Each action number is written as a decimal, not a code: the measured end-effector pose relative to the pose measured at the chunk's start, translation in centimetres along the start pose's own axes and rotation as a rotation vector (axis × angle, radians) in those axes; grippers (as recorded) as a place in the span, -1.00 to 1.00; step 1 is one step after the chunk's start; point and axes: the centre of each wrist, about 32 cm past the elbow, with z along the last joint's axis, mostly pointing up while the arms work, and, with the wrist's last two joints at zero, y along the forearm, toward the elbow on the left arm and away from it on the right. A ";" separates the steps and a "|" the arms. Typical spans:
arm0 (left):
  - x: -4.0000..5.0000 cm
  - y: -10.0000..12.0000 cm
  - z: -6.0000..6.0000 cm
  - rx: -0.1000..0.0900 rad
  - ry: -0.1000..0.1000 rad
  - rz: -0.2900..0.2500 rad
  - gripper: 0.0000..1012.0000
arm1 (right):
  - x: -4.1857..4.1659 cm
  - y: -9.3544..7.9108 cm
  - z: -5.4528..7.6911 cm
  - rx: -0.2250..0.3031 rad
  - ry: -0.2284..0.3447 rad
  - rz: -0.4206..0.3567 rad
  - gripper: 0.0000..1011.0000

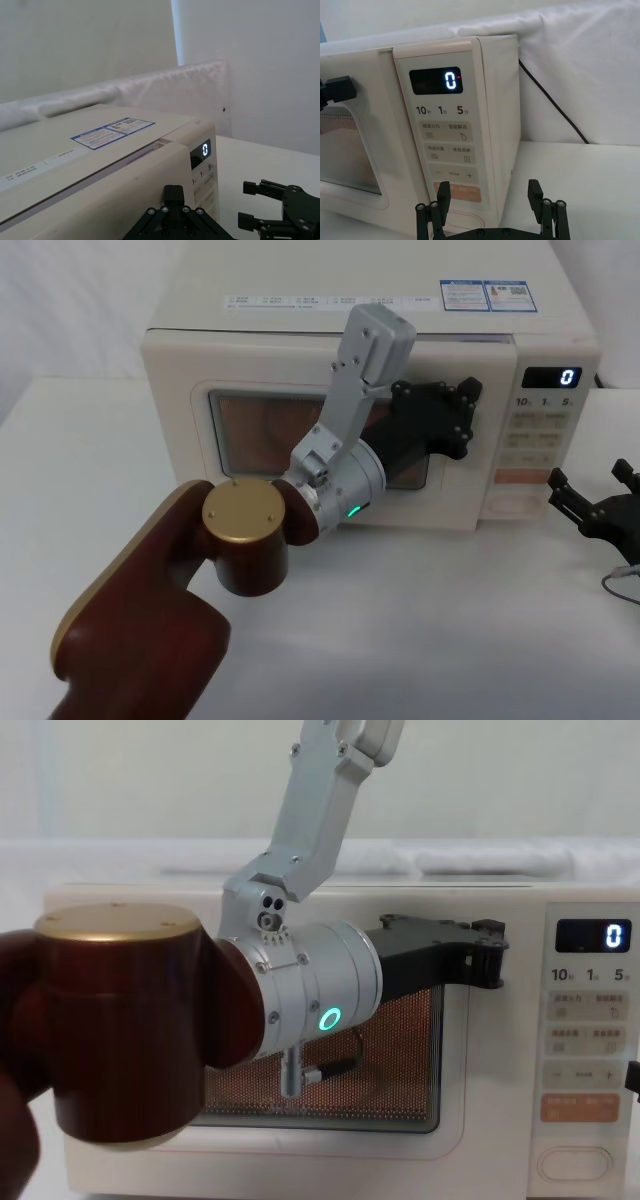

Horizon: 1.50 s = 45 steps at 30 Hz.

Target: Press the button to open the microwave door with one hand; close the microwave door with the other hand.

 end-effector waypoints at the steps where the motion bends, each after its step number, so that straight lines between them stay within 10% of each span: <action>1: 0.00 -0.1 0.0 -0.001 0.001 0.001 -1.00 | 0.00 0.0 0.0 0.000 0.000 0.000 0.98; 27: 0.16 -1.4 0.1 -0.005 0.004 0.036 -1.00 | 0.00 0.0 0.0 0.000 0.000 0.000 0.98; 34: -1.16 0.5 0.5 -0.024 0.006 -0.014 -1.00 | 0.00 0.0 0.0 0.000 0.000 0.000 0.98; 45: -2.49 5.1 0.0 0.000 -0.004 0.018 -1.00 | 0.00 0.0 0.0 0.000 0.000 0.000 0.98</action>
